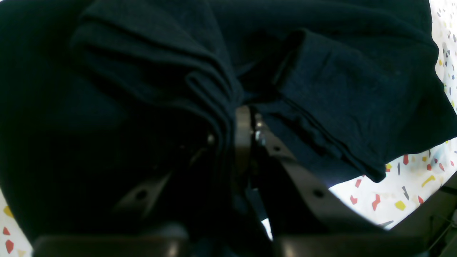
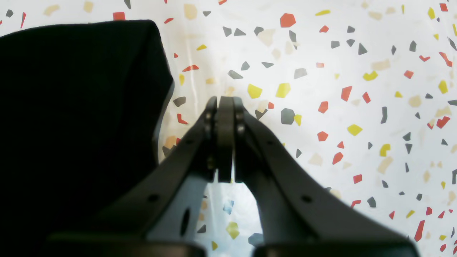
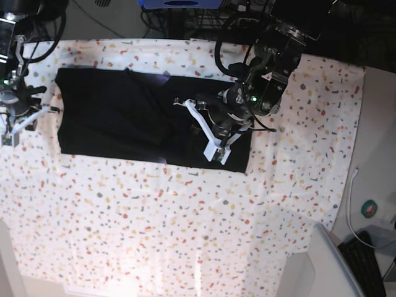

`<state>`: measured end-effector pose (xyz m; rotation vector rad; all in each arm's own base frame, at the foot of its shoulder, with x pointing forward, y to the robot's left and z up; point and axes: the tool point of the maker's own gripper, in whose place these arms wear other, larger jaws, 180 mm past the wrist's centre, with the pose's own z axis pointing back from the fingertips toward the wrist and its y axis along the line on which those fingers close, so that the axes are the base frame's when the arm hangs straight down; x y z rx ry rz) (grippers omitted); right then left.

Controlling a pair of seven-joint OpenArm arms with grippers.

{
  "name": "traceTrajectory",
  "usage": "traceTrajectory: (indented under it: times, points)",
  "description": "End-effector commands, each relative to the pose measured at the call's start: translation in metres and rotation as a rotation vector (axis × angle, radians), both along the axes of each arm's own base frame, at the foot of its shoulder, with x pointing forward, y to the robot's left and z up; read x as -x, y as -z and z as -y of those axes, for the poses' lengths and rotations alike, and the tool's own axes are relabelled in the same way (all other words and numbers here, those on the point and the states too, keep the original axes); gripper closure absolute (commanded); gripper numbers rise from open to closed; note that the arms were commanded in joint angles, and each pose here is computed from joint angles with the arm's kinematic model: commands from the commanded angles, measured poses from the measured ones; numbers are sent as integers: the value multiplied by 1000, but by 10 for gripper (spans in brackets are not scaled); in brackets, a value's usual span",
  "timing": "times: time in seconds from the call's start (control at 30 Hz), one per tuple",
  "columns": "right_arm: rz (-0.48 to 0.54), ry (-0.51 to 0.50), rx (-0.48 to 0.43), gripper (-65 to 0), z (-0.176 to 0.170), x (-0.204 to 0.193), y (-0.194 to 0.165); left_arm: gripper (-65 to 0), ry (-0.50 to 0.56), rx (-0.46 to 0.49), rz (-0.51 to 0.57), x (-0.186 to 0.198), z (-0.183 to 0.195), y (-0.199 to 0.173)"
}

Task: Layout the t-shirt on the table in an organized manner, then fold the t-shirt properly
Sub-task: 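Fold the strip's end over toward the right gripper with the left gripper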

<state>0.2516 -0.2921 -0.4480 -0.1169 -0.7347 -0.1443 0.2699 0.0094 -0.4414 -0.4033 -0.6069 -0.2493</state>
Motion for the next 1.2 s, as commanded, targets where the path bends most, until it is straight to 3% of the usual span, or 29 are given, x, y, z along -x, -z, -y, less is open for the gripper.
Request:
traceTrajectory:
  times: [0.0,0.8,0.93,1.0,1.07,1.17]
  points:
    - [49,4,24,0,9,-10,-14,0,7,25,45,-9,7,-13]
    - [48,0,22,0,7,-11,-14,0,10,25,37,-6,7,-11]
    - [47,0,22,0,7,-10,-13,-230,10,25,37,-6,7,-11]
    - [47,0,22,0,7,-10,-13,-311,11,27,42,-8,7,-13]
    - [47,0,22,0,7,-10,-13,-365,23,45,42,-7,18,-15]
    - [47,0,22,0,7,-10,-13,-390,123,69,56,-2,56,-22]
